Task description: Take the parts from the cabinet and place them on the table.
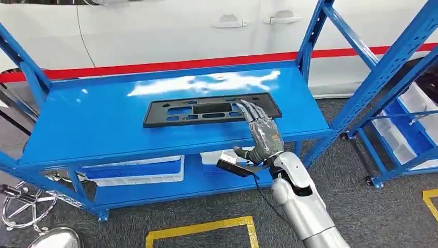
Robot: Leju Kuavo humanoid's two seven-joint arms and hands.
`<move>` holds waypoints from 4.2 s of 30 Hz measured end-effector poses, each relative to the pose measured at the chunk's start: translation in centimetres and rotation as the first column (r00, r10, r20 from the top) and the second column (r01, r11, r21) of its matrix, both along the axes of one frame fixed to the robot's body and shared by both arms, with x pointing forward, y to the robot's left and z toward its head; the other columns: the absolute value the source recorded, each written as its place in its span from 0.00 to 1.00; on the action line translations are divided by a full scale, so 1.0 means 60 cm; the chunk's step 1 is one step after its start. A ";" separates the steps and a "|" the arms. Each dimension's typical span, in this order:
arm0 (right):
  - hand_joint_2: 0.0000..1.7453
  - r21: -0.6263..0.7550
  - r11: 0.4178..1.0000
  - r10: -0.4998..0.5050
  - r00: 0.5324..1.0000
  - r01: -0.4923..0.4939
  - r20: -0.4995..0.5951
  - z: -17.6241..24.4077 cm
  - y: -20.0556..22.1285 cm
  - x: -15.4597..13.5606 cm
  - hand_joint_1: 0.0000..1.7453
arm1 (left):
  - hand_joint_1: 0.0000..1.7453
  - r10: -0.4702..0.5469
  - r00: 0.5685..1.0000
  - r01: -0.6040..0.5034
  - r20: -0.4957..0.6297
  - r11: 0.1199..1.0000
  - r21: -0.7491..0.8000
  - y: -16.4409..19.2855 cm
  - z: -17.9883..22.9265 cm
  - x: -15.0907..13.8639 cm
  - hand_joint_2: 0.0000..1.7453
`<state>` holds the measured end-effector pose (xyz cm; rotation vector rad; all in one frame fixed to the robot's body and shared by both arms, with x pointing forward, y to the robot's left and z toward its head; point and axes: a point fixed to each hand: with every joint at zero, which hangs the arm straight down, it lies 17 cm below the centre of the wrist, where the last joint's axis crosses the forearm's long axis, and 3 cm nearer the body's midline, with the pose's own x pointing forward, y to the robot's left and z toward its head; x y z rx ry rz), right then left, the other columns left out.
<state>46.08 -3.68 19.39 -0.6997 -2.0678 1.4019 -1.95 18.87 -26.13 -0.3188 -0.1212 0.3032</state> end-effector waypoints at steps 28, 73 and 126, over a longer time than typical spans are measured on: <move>1.00 -0.122 0.973 -0.195 0.981 0.193 0.001 -0.036 -0.052 0.108 0.00 | 0.00 -0.036 0.999 0.036 0.001 0.999 0.001 0.011 0.000 -0.011 0.00; 1.00 -0.342 0.919 -0.252 0.959 0.196 -0.128 -0.175 -0.121 0.131 1.00 | 0.00 -0.039 0.999 0.039 -0.004 0.999 0.016 0.062 -0.001 -0.030 0.00; 1.00 0.051 0.999 0.001 0.995 -0.006 0.102 0.106 -0.064 0.017 1.00 | 0.00 -0.021 1.000 0.020 0.004 1.000 0.017 0.055 0.001 -0.036 1.00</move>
